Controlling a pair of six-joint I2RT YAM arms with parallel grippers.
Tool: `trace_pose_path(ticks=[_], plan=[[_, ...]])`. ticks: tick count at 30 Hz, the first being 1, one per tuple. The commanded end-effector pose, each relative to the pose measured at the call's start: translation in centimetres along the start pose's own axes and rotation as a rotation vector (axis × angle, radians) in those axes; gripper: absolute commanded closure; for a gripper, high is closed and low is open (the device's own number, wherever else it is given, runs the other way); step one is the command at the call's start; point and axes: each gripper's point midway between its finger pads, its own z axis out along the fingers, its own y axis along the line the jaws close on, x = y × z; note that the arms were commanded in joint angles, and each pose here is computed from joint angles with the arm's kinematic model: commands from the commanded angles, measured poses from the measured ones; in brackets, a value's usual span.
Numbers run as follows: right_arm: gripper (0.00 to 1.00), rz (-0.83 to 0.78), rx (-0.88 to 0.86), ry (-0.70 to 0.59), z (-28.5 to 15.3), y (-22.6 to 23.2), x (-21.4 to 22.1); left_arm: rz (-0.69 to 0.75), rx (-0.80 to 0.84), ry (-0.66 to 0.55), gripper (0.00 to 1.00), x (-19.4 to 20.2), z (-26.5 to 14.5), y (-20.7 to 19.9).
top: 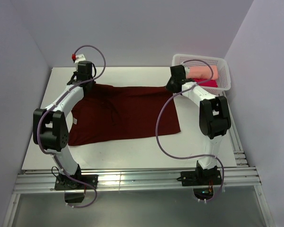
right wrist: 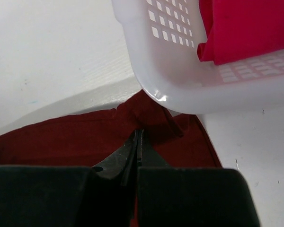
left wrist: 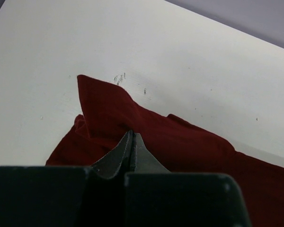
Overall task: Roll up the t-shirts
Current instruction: Fold the tshirt
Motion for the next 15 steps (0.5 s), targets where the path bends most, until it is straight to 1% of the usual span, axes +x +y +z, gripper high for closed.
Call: trace_pose_path(ticks=[1, 6, 15], plan=[[1.00, 0.038, -0.008, -0.098, -2.2, 0.3, -2.8, -0.038, 0.006, -0.097, 1.00, -3.2, -2.4, 0.0], [1.00, 0.065, 0.047, -0.103, -2.3, -1.2, -2.1, -0.033, 0.010, -0.098, 1.00, -2.3, -3.2, -0.1], [1.00, 0.094, 0.073, -0.105, -2.9, -2.4, -1.7, -0.019, -0.008, -0.108, 1.00, -1.6, -4.5, 0.2]])
